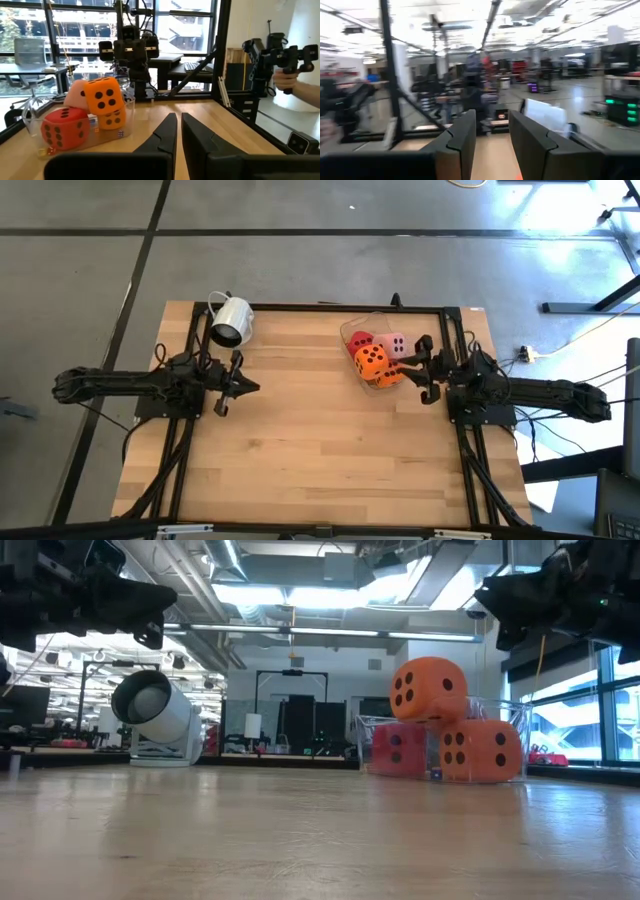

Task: Pick & Place Dice
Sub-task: Return to Home Position

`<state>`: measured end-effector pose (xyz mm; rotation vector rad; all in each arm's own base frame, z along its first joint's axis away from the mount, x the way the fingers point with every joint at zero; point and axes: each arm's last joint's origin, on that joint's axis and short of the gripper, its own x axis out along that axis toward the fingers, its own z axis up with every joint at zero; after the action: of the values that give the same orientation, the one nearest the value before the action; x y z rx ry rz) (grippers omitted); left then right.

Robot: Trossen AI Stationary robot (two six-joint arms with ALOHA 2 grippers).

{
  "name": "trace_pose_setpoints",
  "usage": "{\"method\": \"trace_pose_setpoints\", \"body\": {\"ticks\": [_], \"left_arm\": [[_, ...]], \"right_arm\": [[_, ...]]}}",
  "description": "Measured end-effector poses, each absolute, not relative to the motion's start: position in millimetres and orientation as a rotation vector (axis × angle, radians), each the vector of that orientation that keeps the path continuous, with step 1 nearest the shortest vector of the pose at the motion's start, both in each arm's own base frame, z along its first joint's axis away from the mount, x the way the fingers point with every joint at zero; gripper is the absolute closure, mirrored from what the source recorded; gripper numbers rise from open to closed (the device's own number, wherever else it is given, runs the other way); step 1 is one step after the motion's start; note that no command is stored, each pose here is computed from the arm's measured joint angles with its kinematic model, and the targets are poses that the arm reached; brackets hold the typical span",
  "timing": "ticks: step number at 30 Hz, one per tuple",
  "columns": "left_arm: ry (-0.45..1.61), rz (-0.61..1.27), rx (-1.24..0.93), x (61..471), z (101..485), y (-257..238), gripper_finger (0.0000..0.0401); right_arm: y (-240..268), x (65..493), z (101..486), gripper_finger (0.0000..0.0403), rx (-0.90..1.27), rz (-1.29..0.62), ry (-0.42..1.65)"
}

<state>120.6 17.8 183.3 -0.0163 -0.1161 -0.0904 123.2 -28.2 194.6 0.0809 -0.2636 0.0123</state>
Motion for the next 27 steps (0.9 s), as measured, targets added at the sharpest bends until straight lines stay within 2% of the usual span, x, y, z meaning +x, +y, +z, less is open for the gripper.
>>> {"method": "trace_pose_setpoints", "body": {"ticks": [5,16,27], "left_arm": [[-0.116,-0.093,-0.009,120.7,183.2,17.3,0.0382],[-0.162,-0.094,0.004,116.8,187.9,16.5,0.0382],[-0.174,-0.098,-0.013,114.7,189.2,16.0,0.0382]], "right_arm": [[-26.4,117.2,198.4,0.0285,0.062,0.093,-0.285],[-29.0,102.6,201.2,0.0285,0.054,0.037,-0.308],[-24.1,88.1,200.3,0.0285,0.054,0.087,-0.310]]}}
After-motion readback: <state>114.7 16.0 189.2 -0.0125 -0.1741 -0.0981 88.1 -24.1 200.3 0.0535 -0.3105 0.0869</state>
